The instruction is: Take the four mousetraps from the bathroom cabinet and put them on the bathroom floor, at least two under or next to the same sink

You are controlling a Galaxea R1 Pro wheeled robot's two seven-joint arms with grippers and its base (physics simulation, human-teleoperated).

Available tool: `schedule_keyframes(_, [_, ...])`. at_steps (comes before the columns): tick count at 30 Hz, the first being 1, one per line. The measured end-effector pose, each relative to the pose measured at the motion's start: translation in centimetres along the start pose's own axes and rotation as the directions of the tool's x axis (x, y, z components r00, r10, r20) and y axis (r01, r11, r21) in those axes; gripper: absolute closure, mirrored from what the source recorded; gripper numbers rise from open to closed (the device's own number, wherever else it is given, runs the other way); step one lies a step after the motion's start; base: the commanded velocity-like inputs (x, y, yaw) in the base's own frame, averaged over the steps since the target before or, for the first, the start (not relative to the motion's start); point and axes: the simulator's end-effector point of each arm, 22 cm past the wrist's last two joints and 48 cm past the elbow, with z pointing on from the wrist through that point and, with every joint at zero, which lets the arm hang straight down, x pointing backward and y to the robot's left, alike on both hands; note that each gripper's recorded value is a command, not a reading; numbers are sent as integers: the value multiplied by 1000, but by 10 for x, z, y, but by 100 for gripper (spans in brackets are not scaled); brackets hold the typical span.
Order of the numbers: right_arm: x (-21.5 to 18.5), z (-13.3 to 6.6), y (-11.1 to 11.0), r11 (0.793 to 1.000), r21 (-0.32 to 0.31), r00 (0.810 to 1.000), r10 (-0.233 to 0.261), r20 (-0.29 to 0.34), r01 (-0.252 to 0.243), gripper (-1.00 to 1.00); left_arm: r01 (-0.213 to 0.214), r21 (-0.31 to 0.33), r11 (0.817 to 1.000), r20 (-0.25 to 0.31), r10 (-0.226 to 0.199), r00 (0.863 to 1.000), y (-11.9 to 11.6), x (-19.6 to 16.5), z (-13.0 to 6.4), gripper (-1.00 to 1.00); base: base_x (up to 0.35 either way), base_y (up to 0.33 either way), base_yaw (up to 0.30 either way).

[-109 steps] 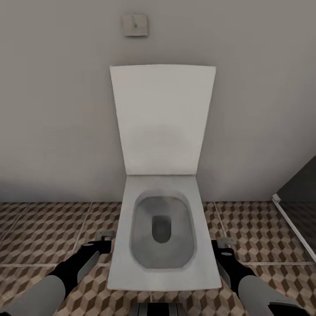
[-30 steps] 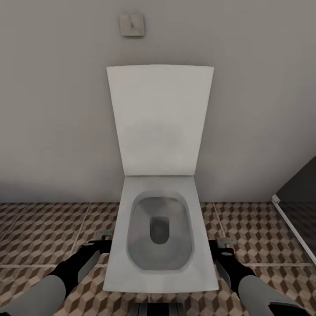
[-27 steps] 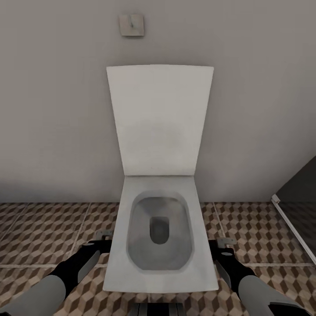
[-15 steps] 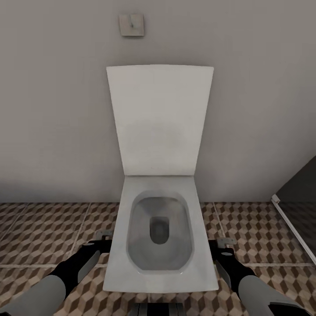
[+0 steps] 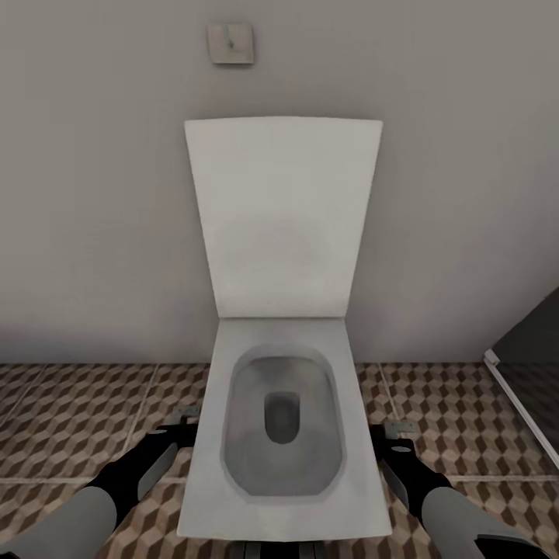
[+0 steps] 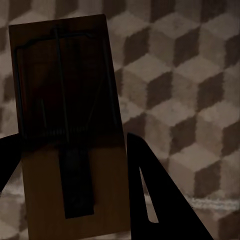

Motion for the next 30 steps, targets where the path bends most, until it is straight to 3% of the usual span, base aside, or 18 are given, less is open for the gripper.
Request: schedule_keyframes(30, [0,1,-5,1000,9,1000,-4,1,4,100,-2,-9,1000,-12,2,1000,4,6,1,100,7,0,0])
